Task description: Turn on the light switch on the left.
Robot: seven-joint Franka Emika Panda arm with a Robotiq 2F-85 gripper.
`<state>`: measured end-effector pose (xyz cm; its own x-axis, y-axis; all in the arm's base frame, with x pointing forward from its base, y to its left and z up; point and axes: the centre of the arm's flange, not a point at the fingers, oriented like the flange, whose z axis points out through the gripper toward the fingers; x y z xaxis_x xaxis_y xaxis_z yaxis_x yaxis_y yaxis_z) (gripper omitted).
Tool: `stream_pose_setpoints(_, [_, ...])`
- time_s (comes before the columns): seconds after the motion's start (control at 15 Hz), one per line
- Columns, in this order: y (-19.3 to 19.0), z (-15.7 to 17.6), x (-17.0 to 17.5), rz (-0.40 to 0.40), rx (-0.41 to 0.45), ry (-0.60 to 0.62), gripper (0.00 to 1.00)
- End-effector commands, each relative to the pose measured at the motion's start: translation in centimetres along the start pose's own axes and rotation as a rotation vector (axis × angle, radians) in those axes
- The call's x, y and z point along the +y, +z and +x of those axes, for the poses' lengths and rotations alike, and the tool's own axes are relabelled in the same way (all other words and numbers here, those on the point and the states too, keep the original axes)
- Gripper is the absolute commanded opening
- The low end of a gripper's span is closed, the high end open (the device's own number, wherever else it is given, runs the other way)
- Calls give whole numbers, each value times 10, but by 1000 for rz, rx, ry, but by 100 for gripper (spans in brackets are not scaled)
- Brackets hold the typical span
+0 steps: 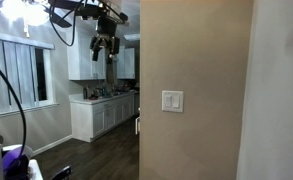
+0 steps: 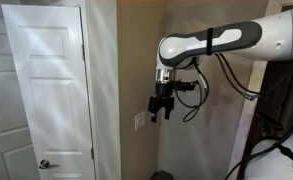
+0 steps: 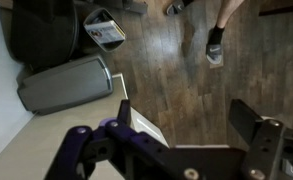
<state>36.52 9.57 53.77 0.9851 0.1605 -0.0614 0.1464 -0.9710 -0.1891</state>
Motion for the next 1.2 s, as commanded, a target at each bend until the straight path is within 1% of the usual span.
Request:
stream_pose_setpoints(0.0, [-8, 13, 50, 71, 193, 3, 100])
stream_pose_setpoints(0.2, [-7, 31, 81, 35, 392, 62, 100])
stream_pose_setpoints(0.4, [-2, 41, 98, 6, 582, 105, 100])
stream_pose_setpoints(0.53, [-2, 43, 106, 1, 703, 131, 100])
stream_pose_setpoints(0.67, [-1, 45, 115, -5, 753, 158, 100])
stream_pose_setpoints(0.73, [-13, 43, 108, -22, 704, 151, 100])
stream_pose_setpoints(0.87, [-8, 43, 113, -26, 727, 162, 100])
stream_pose_setpoints(1.13, [-7, 43, 113, -24, 727, 163, 100])
